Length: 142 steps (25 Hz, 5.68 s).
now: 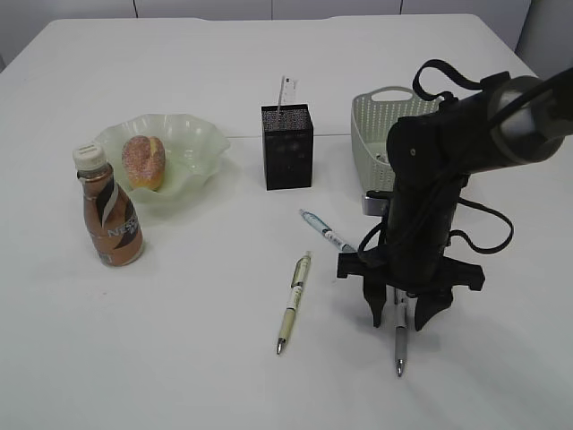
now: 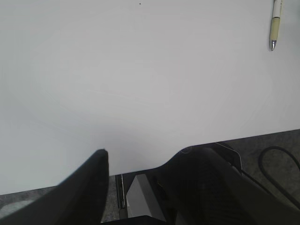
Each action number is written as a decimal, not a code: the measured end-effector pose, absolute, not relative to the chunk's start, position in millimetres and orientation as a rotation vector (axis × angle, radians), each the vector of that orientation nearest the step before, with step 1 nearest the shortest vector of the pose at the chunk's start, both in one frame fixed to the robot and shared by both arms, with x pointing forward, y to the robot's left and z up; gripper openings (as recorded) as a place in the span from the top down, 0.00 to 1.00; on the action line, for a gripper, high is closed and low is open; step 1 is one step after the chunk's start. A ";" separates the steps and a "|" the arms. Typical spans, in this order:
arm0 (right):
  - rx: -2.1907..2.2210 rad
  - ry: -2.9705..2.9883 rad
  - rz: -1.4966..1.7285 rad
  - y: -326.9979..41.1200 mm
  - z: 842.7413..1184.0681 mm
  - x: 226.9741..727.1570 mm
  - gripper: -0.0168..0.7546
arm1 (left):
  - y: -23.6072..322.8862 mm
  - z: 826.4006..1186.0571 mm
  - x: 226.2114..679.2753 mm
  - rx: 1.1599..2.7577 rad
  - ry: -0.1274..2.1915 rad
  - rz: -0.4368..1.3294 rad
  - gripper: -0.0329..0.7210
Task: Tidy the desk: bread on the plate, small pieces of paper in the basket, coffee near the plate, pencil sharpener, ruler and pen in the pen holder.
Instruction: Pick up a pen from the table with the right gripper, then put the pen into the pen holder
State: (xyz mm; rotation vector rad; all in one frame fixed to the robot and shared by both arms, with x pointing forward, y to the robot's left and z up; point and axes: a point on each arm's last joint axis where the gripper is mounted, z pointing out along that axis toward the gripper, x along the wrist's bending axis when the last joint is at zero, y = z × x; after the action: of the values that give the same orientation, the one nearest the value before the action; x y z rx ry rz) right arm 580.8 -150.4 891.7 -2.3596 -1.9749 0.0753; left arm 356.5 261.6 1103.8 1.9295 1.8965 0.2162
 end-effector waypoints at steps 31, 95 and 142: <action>-2.371 -1.979 0.020 -148.3 888.8 585.6 0.85 | 261.7 1103.7 356.6 1.930 1.897 0.218 0.37; -1.662 -2.525 -2.658 -118.1 1006.5 675.9 0.87 | 274.0 1103.9 360.0 1.972 1.931 0.400 0.38; -1.728 -2.675 -2.509 -96.4 928.7 736.8 0.80 | 273.6 1105.1 362.3 1.954 1.911 0.421 0.39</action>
State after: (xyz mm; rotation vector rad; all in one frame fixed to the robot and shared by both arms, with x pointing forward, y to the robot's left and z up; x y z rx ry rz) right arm 736.8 -96.4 928.7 -1.7276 -2.6746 -2.5094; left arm 362.3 273.6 1105.1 1.9544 1.9108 0.4209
